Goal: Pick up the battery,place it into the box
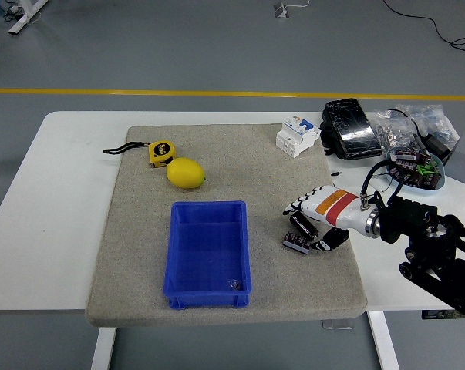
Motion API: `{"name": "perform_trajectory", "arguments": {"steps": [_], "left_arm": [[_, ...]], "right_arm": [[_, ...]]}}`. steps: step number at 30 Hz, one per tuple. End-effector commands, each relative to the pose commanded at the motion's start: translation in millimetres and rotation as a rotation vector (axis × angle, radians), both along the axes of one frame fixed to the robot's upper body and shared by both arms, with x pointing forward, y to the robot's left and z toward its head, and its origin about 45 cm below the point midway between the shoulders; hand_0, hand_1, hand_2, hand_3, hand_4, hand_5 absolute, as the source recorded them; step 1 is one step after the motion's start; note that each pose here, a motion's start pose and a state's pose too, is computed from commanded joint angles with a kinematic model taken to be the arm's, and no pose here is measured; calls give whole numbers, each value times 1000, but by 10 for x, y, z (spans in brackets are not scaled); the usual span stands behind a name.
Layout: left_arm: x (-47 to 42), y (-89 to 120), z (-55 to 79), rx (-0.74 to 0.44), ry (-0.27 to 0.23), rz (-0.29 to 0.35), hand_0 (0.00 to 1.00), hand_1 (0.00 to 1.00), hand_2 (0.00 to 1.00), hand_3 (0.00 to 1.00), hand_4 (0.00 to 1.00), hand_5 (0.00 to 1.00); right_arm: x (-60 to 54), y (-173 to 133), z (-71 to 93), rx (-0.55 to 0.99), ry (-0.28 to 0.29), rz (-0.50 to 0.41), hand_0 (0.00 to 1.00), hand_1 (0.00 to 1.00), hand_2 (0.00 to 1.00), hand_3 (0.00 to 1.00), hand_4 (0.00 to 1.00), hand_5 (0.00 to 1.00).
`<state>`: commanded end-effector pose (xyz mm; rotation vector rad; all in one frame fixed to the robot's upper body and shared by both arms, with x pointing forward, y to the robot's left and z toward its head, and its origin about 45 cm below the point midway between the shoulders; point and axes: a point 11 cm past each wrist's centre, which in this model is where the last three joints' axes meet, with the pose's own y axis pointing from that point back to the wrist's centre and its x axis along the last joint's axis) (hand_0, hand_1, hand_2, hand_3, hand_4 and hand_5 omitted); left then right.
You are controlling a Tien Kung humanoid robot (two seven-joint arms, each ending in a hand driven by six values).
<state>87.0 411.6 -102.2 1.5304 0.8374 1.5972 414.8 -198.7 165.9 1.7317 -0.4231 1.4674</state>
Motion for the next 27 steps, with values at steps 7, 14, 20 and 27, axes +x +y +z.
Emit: {"name": "perform_trajectory", "arguments": {"steps": [7,14,20,27], "left_arm": [[25,-11,1,-1,-6,1,568,540,589,571,633,569],[34,-19,1,-3,-7,0,567,536,589,572,635,572],[41,-20,2,-3,-9,-1,568,538,591,572,635,570],[43,-21,2,-3,-9,0,568,538,590,572,634,571]], "right_arm": [[19,-44,1,1,-1,-14,675,643,720,693,844,164],[17,-65,-33,-1,9,-22,657,631,710,663,828,166],[20,-81,-43,1,12,-30,647,619,706,653,817,163],[28,-95,-48,3,15,-37,641,606,690,638,799,159]]}}
